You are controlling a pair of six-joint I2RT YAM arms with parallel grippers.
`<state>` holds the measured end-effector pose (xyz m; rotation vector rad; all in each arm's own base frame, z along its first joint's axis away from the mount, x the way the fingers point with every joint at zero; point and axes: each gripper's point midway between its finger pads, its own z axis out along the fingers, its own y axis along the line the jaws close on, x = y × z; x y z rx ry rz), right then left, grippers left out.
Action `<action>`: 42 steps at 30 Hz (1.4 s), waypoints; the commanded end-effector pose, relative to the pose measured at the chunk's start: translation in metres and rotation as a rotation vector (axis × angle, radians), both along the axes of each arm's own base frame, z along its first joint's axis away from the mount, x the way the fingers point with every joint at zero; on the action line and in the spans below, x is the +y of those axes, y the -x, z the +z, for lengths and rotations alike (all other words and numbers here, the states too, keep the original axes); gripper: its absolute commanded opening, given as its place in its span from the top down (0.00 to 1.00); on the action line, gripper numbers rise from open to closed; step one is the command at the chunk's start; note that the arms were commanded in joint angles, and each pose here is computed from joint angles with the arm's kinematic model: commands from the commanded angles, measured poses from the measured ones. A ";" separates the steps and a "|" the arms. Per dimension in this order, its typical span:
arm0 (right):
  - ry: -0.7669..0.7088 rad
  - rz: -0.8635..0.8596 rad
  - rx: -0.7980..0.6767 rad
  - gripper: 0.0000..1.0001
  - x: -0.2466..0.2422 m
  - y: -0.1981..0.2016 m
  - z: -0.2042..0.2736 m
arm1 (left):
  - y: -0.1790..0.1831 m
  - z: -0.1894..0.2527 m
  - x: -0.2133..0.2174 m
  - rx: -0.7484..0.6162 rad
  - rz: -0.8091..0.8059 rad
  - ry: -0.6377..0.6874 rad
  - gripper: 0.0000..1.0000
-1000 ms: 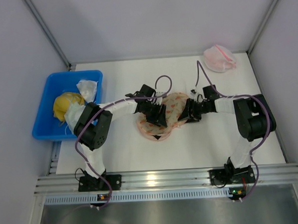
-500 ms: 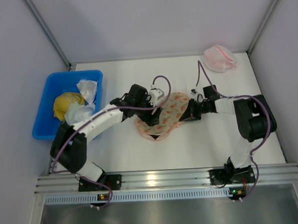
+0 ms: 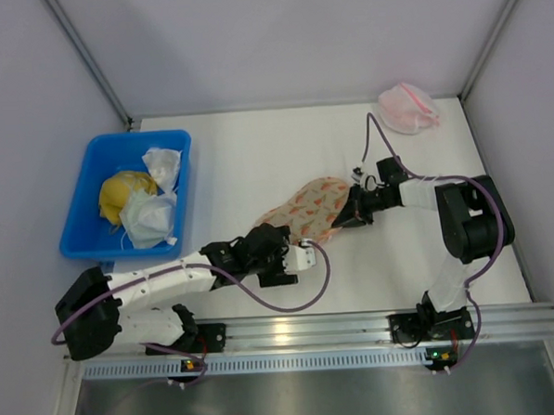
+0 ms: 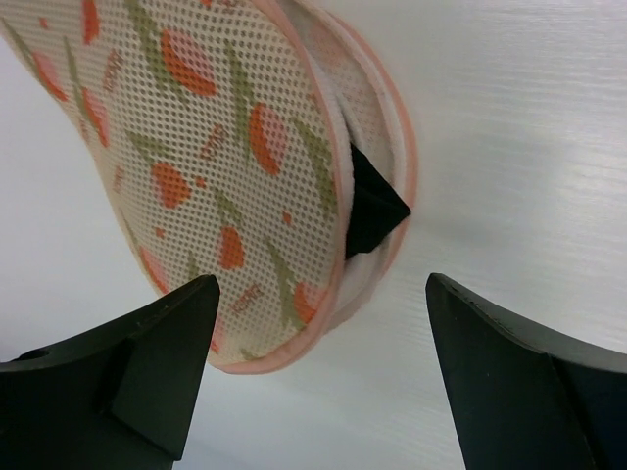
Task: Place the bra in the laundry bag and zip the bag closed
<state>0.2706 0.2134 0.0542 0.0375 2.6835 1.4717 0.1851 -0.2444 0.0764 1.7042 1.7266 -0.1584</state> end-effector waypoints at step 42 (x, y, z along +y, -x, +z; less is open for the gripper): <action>-0.116 0.158 0.009 1.00 0.032 0.023 0.016 | 0.022 0.043 -0.035 -0.088 -0.127 0.148 0.21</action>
